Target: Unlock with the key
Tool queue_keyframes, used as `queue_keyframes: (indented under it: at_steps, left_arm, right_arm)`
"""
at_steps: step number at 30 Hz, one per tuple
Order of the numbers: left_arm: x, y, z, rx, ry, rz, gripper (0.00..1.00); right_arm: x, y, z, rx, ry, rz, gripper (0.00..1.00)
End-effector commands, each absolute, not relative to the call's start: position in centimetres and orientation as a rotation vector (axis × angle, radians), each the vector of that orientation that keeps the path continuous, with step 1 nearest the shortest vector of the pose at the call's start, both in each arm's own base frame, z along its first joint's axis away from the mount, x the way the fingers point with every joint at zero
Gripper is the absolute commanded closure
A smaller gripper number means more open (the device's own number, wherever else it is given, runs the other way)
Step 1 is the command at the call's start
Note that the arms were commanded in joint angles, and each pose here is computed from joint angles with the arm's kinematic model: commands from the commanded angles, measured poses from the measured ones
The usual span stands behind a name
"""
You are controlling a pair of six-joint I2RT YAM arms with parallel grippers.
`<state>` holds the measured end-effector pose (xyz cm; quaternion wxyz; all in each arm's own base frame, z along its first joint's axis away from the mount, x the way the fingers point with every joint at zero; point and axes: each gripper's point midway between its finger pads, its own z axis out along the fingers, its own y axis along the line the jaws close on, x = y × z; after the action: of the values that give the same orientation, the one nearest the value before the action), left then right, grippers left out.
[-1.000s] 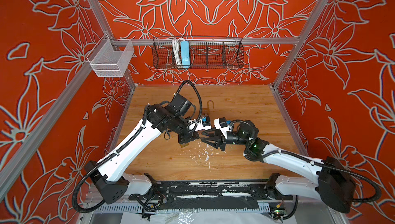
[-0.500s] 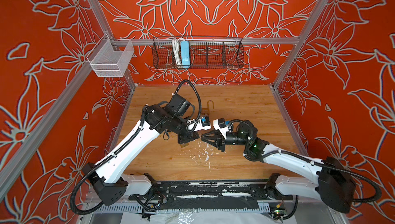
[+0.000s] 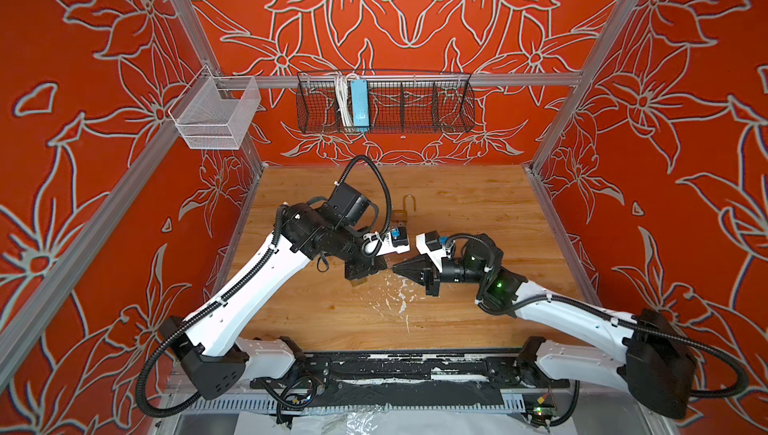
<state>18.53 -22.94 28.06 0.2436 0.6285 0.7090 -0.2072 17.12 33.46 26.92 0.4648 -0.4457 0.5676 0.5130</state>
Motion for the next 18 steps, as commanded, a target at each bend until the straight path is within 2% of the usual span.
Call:
queue_keyframes:
  at_steps: [1,18]
  left_arm:
    - [17.8,-22.9,28.0,1.753,1.924,-0.589,1.00]
    - [18.3,-23.3,29.6,1.697,1.870,-0.618,1.00]
  right_arm:
    - [16.9,33.6,28.2,-1.114,1.353,1.248,1.00]
    - [16.1,34.1,27.1,-1.166,1.394,1.328,1.00]
